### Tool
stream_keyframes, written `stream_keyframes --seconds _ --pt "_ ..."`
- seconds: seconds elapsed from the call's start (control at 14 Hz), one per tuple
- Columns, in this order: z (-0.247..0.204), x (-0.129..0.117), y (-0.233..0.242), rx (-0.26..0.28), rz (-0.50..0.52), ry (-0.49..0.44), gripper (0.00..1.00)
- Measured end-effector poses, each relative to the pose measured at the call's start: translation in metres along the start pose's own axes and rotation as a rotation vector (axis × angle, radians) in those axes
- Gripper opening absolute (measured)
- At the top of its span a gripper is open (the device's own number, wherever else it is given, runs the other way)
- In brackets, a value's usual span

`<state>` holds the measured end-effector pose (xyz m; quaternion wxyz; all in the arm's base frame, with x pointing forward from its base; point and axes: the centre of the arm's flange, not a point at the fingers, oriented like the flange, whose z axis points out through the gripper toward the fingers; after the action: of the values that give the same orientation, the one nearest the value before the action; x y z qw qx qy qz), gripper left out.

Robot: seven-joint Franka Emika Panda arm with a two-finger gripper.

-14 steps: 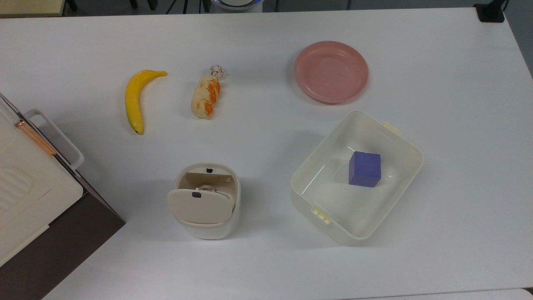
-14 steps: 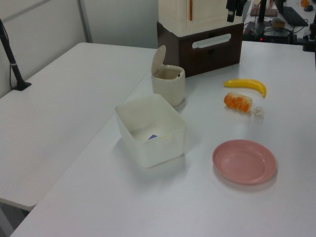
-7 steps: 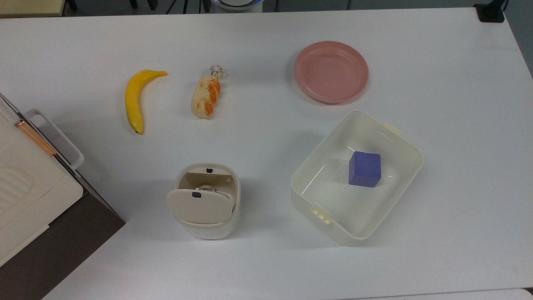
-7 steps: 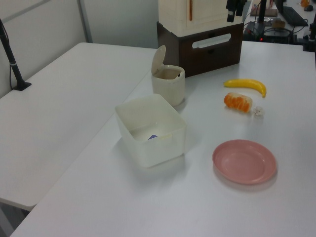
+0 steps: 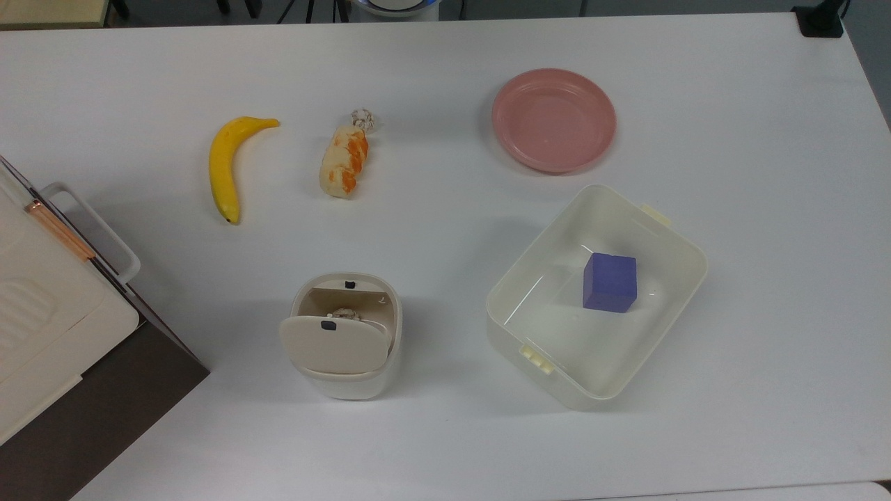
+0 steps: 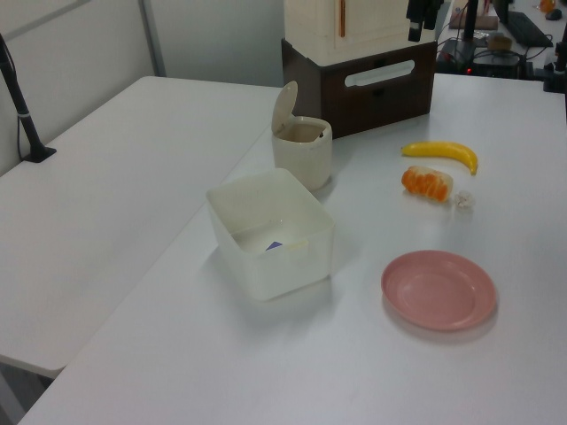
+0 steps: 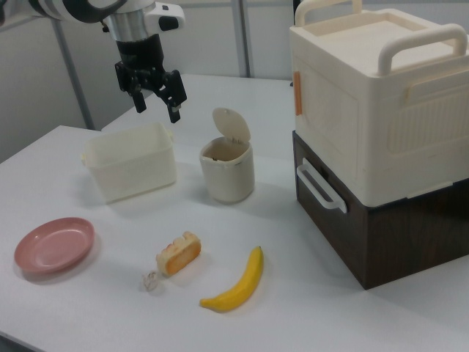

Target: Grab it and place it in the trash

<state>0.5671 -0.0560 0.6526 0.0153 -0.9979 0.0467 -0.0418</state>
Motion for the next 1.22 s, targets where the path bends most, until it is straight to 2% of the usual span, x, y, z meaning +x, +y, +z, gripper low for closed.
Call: stream_keyframes --seconds 0.72,1.22 --pt "0.006 -0.001 -0.004 -0.014 -0.011 -0.02 1.0" --pt "0.017 -0.01 -0.001 -0.031 -0.088 -0.102 1.0"
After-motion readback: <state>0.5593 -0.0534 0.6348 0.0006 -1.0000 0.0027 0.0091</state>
